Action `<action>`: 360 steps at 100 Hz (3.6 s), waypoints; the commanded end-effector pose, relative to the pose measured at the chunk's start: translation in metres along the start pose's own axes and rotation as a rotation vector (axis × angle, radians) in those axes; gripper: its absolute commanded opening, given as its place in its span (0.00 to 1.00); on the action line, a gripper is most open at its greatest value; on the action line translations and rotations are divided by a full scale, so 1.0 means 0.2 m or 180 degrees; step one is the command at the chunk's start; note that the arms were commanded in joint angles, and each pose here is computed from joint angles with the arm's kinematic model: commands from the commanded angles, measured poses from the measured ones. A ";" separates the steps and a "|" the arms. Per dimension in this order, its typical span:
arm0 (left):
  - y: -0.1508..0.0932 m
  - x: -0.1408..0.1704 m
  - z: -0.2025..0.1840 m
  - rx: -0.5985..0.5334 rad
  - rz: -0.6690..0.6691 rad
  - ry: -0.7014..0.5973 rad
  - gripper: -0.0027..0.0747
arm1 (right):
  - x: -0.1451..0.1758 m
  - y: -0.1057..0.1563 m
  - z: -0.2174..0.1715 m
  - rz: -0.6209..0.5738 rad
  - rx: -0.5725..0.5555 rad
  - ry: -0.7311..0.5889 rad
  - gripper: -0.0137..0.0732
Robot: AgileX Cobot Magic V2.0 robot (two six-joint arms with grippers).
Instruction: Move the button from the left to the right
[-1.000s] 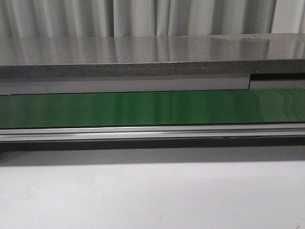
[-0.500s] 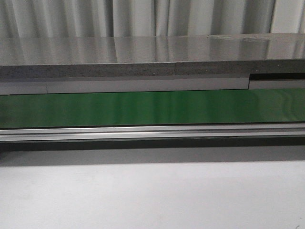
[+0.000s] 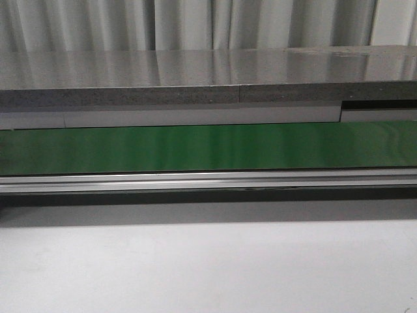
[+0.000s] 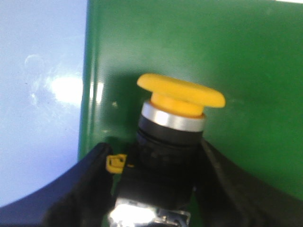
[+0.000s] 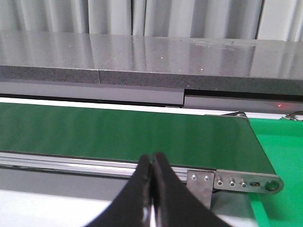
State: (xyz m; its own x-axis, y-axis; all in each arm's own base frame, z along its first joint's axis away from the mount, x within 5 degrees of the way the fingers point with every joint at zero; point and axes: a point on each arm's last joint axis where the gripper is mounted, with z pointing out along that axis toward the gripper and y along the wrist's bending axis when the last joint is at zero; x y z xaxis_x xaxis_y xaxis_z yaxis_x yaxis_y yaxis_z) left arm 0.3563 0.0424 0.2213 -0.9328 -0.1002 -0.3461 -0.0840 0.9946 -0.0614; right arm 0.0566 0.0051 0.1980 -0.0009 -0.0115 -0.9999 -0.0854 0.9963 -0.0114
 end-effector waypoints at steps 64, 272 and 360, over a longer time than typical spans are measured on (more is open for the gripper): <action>-0.10 0.02 -0.62 0.0291 0.0102 -0.1241 0.88 | -0.07 0.00 -0.01 -0.0032 0.0034 -0.0373 0.08; -0.14 1.22 -0.80 0.0375 0.0401 -0.3870 0.01 | -0.07 0.00 -0.01 -0.0032 0.0034 -0.0373 0.08; -0.14 1.22 -0.80 0.0375 0.0401 -0.3870 0.01 | -0.47 0.01 0.02 0.0007 -0.0085 0.0340 0.08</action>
State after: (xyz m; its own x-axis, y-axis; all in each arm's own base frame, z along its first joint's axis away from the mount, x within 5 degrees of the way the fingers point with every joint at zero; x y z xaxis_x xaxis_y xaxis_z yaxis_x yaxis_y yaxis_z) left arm 0.0754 -0.0069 0.2722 -0.0863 -0.0086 -0.9962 0.0804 0.9966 -0.0156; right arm 0.0541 0.0069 0.2651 -0.0897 -0.0228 -0.9957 -0.1083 0.9940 -0.0130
